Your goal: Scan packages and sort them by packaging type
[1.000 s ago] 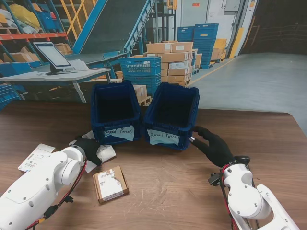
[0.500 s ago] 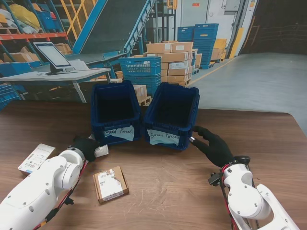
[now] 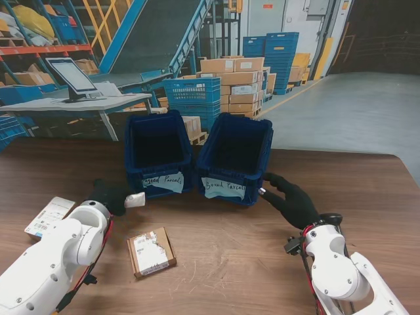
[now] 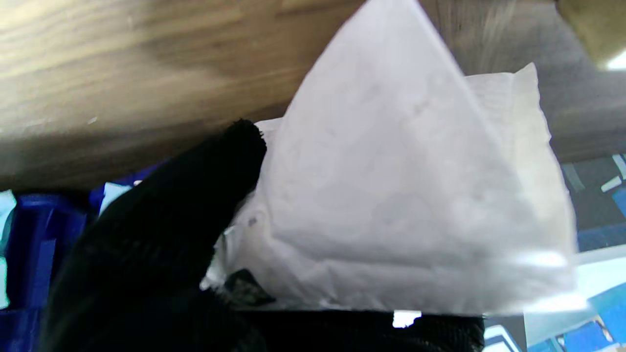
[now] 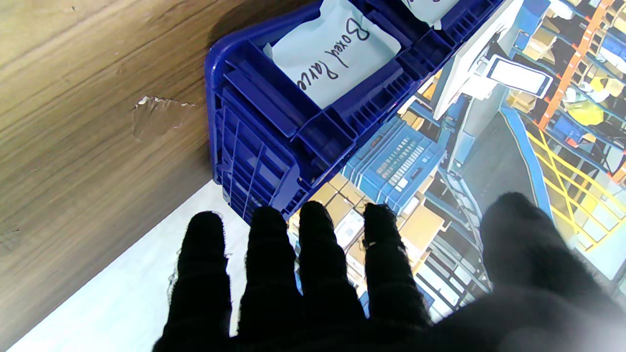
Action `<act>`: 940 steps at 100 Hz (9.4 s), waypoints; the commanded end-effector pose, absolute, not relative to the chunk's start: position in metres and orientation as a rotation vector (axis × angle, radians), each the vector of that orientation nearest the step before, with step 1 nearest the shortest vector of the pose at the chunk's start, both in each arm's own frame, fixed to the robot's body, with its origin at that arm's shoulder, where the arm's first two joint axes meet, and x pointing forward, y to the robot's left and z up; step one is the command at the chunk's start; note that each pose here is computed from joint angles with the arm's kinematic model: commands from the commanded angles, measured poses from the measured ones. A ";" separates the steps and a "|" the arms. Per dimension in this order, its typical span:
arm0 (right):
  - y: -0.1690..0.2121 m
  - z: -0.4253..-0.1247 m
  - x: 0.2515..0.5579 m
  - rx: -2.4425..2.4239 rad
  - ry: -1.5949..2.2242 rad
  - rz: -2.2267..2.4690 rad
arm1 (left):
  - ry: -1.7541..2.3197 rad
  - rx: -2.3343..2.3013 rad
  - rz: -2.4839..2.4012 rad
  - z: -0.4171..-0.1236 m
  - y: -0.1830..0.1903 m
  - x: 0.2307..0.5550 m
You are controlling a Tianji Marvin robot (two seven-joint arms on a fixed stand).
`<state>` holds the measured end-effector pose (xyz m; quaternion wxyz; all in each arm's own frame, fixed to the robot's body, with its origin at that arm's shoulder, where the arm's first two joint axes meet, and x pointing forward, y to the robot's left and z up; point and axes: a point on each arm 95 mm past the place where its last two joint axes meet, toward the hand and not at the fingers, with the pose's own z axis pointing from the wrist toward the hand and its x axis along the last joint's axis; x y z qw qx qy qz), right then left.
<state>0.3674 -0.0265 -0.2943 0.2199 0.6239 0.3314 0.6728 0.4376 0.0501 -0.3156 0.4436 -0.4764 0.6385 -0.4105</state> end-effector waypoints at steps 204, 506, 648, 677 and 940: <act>-0.033 -0.293 0.366 1.754 0.855 1.866 | 1.467 -1.008 -2.089 -0.283 -0.138 0.407; -0.037 -0.283 0.360 1.724 0.791 1.884 | 1.897 -1.440 -1.864 -0.326 -0.112 0.384; -0.163 -0.271 0.345 1.810 0.909 1.110 | 1.705 -1.438 -2.050 -0.316 -0.115 0.406; -0.176 -0.285 0.349 1.846 0.938 1.030 | 1.714 -1.441 -2.054 -0.317 -0.121 0.410; -0.172 -0.329 0.402 1.983 1.144 0.555 | 1.728 -1.461 -2.070 -0.325 -0.111 0.406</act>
